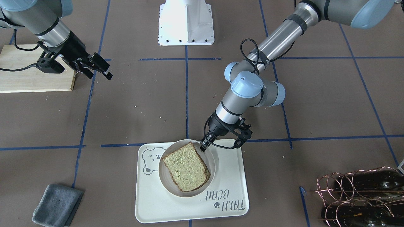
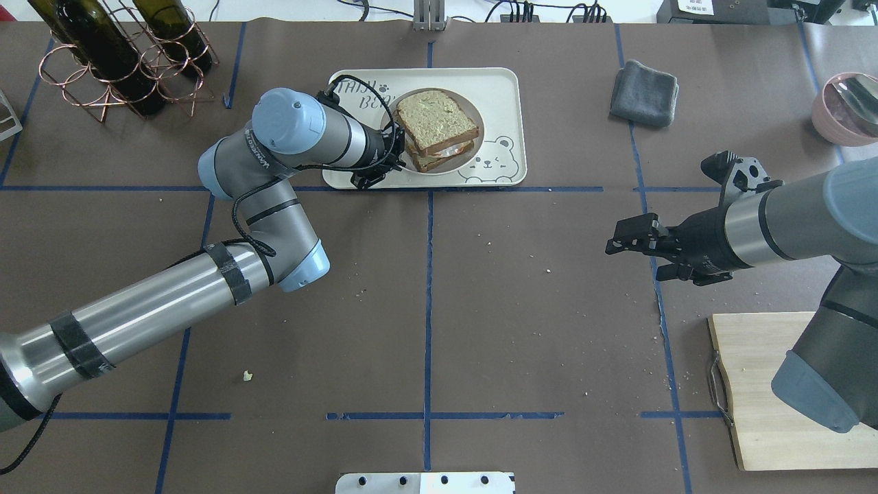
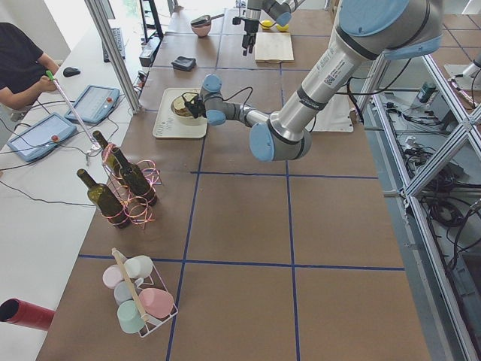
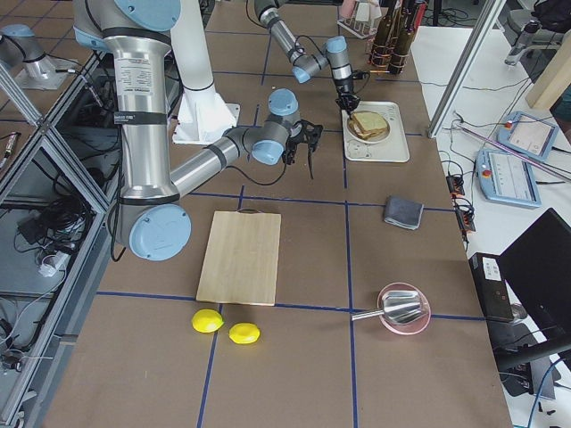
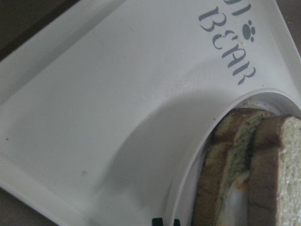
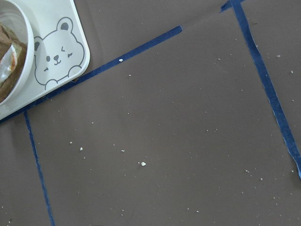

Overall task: Make sandwich and place on tray
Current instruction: 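Carry the plate with the sandwich onto the bear-print tray with the left gripper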

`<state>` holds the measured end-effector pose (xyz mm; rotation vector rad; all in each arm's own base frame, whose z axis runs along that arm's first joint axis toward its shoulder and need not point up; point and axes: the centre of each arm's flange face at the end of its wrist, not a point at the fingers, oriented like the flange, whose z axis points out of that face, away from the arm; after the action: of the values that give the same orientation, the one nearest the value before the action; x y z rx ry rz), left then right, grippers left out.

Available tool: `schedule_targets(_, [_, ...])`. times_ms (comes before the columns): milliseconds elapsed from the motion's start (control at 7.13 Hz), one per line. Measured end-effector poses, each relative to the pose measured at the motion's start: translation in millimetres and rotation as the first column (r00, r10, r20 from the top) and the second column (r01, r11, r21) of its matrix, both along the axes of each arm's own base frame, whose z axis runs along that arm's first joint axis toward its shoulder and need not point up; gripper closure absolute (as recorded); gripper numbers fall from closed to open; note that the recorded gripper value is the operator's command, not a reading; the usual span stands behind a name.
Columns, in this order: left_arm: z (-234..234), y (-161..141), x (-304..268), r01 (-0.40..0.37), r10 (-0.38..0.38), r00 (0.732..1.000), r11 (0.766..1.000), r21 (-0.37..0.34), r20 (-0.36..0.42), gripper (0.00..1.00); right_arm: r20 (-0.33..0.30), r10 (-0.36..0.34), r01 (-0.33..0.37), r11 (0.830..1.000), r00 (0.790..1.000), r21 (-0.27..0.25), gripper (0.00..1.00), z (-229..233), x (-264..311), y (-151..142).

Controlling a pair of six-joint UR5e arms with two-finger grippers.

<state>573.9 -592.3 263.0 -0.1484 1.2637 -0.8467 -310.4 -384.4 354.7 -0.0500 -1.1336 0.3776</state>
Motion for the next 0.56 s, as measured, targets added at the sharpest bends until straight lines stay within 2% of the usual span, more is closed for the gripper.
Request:
schedule_targets(421, [0.1, -1.0, -0.4, 0.005, -0.005, 1.000, 1.000, 0.019, 0.008, 0.68, 0.007, 0.002, -0.002, 1.000, 1.000, 0.001, 0.00, -3.7, 1.1, 1.0])
schedule_targets(561, [-0.4, -0.8, -0.7, 0.000, -0.001, 1.000, 0.999, 0.033, 0.012, 0.68, 0.008, 0.003, -0.003, 1.000, 1.000, 0.001, 0.00, -4.3, 1.3, 0.9])
